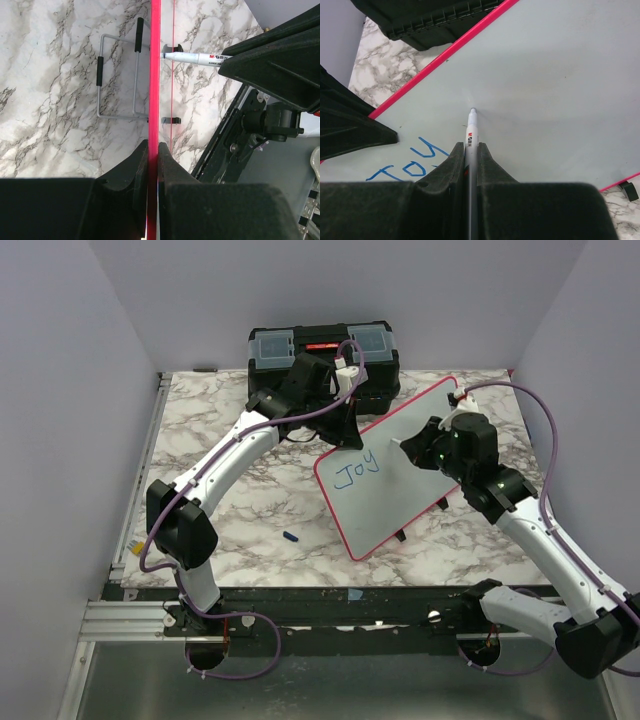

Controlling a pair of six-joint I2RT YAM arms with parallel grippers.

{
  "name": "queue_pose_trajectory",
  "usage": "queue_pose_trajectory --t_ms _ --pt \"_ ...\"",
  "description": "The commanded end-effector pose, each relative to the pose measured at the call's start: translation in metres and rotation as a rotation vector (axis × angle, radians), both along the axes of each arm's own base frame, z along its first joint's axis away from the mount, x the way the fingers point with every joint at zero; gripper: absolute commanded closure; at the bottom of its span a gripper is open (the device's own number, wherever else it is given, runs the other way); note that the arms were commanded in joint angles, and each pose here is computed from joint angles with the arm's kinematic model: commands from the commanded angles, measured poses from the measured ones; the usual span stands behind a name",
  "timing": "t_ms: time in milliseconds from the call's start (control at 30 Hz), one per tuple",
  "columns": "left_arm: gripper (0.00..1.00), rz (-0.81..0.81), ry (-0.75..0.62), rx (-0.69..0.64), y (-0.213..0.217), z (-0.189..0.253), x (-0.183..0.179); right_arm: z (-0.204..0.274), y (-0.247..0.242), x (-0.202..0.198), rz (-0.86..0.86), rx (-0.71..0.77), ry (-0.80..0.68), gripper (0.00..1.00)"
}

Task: Write a sentence on the whiteboard

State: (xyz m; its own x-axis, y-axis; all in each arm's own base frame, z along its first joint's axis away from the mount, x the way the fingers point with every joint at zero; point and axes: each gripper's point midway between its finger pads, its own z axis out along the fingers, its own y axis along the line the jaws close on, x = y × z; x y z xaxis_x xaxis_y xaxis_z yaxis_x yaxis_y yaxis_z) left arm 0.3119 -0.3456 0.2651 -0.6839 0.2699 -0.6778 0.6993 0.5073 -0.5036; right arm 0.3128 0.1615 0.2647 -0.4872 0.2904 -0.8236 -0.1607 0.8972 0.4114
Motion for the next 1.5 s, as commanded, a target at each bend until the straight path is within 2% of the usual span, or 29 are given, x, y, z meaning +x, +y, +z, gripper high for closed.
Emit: queue_pose_trajectory --t_ms 0,733,1467 --pt "1.00 -0.057 -0.001 0.007 0.000 0.004 -0.019 -0.001 -0.002 0.009 -0.018 -0.014 -0.015 0.99" --pt "1.00 -0.061 0.004 0.016 -0.003 0.004 -0.016 0.003 -0.011 0.021 -0.059 -0.032 -0.026 0.99" --pt "1.00 -0.059 0.003 0.007 -0.007 0.006 -0.012 -0.028 -0.005 -0.008 0.018 -0.003 0.052 0.99"
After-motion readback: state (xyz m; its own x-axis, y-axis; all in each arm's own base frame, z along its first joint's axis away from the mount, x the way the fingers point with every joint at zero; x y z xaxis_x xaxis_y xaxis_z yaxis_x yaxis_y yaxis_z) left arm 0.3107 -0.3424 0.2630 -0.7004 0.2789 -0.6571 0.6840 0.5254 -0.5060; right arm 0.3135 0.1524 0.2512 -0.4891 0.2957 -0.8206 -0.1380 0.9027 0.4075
